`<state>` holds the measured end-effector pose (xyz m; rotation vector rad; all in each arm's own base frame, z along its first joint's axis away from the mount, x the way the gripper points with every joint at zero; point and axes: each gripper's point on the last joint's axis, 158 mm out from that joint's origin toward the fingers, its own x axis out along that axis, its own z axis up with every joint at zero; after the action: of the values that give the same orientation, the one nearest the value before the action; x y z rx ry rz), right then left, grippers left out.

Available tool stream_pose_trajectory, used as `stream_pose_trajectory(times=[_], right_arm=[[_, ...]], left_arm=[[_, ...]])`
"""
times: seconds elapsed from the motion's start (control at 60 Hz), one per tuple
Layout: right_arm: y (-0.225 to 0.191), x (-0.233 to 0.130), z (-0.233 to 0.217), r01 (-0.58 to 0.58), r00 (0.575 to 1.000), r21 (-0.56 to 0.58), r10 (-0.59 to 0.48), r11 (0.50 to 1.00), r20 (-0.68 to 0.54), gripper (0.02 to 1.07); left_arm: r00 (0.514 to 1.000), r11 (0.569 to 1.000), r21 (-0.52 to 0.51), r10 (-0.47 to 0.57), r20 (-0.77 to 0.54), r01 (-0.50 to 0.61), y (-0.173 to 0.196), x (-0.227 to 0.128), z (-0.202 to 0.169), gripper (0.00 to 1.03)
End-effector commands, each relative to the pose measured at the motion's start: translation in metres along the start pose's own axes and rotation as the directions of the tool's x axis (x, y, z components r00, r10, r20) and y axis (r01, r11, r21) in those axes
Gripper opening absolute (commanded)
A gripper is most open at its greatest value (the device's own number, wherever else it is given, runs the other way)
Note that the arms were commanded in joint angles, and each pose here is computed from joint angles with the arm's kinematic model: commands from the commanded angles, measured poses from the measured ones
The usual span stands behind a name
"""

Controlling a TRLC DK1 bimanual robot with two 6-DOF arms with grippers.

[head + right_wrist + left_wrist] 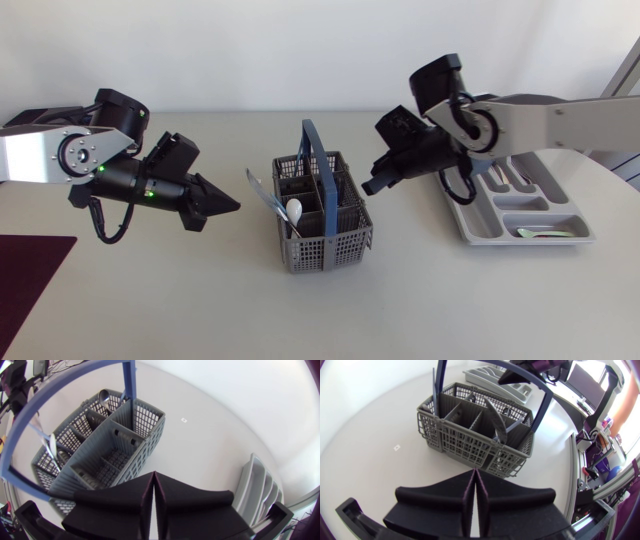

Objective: Sort the cutlery from the basket into the organizer compartments.

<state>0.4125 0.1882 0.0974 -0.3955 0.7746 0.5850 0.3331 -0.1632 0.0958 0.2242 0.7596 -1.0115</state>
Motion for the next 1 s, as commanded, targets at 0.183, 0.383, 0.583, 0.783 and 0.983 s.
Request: stream_pose_trajectory(times=[0.183,0.383,0.583,0.783,0.983], right_arm=[[0.044,-0.060,-0.050,-0.095,0.995,-0.048,0.094,0.994,-0.015,0.07],[0.083,-0.076,-0.078,-0.190,0.981,-0.077,0.187,0.979,-0.042,0.07],[0.121,-0.075,-0.097,-0.269,0.962,-0.128,0.261,0.955,-0.080,0.07],[0.135,-0.059,-0.103,-0.305,0.951,-0.129,0.295,0.944,-0.092,0.07],[0.135,-0.040,-0.098,-0.305,0.951,-0.121,0.295,0.945,-0.093,0.07]], left_arm=[[0.996,0.996,-0.068,0.064,0.064,-0.059,0.051,0.012,0.018,0.03],[0.978,0.981,-0.164,0.131,0.165,-0.104,0.103,0.031,0.047,0.03],[0.959,0.966,-0.236,0.157,0.236,-0.100,0.151,0.047,0.073,0.03],[0.960,0.958,-0.283,0.046,0.276,0.035,0.168,0.068,0.095,0.03],[0.965,0.951,-0.266,-0.092,0.244,0.158,0.152,0.102,0.097,0.03]])
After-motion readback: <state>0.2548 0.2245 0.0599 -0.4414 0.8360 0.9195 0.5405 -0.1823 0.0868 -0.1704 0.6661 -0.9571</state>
